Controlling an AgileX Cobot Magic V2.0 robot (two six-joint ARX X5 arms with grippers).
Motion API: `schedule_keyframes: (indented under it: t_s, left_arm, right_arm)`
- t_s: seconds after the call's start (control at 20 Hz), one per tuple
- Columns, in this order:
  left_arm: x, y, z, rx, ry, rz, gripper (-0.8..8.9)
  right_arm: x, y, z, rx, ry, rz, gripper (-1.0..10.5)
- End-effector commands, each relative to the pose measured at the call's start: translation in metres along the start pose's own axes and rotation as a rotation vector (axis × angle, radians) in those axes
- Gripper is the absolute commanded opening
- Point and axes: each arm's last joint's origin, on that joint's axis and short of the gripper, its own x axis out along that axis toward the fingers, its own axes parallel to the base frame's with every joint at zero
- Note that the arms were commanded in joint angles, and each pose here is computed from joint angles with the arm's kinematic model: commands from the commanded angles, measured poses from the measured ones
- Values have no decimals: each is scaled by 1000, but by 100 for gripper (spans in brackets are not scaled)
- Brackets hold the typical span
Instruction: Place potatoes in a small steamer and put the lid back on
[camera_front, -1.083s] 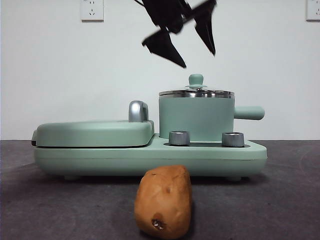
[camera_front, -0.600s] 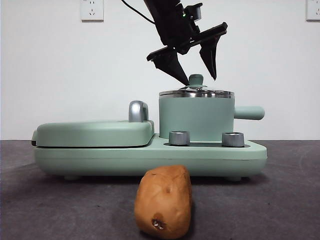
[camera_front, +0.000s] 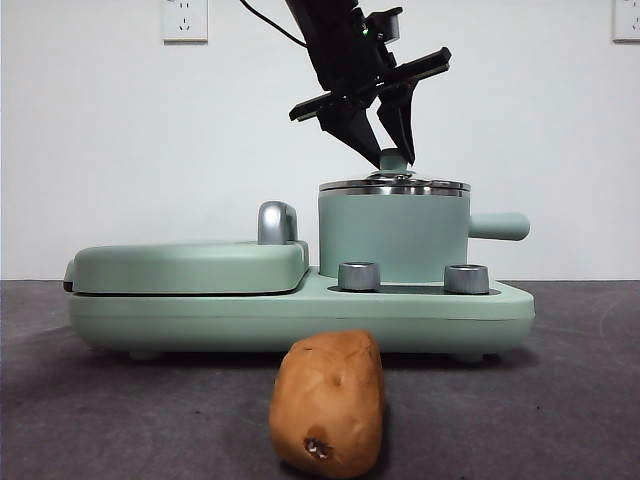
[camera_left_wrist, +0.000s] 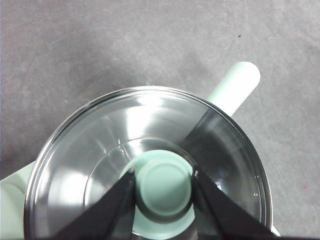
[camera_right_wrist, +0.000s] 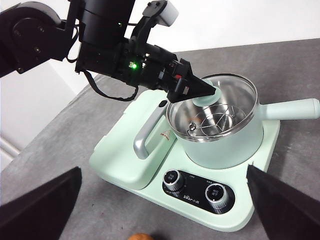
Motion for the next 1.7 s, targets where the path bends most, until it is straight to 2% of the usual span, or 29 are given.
schedule_keyframes:
  t_s: [0.05,0.15,0.25,0.45,0.65,0.8,1.1,1.25,1.5,1.7]
  left_arm:
    - [-7,-5,11,9,-35,-18,14]
    - [-24,-7,19,9,-36,-18,14]
    - [-46,-6,29,6,-57,-17,14]
    - [-93,-3,44,1,-99,-10,14]
    - [-130,15,47,-11,-92,26,14]
    - [-150,35,48,-45,-110,65,14]
    - [-185,76,45,-119,-134,151,14]
    - [-209,92,42,-151,-154,191,14]
    - [-250,105,35,-189,-207,241,14]
    - [-265,104,33,-197,-235,250,14]
  right_arm:
    - [-2,1,5,-18,-23,-40,526]
    - [-1,0,3,-9,-18,-95,526]
    - [2,-1,2,5,16,-111,526]
    - [14,6,8,45,157,-139,525]
    - [40,21,14,114,343,-159,523]
    - [72,37,6,147,467,-154,502]
    - [153,81,-50,85,728,-235,493]
    - [186,93,-82,70,838,-256,493]
    - [226,98,-125,29,952,-296,493]
    - [245,92,-147,17,1006,-333,490]
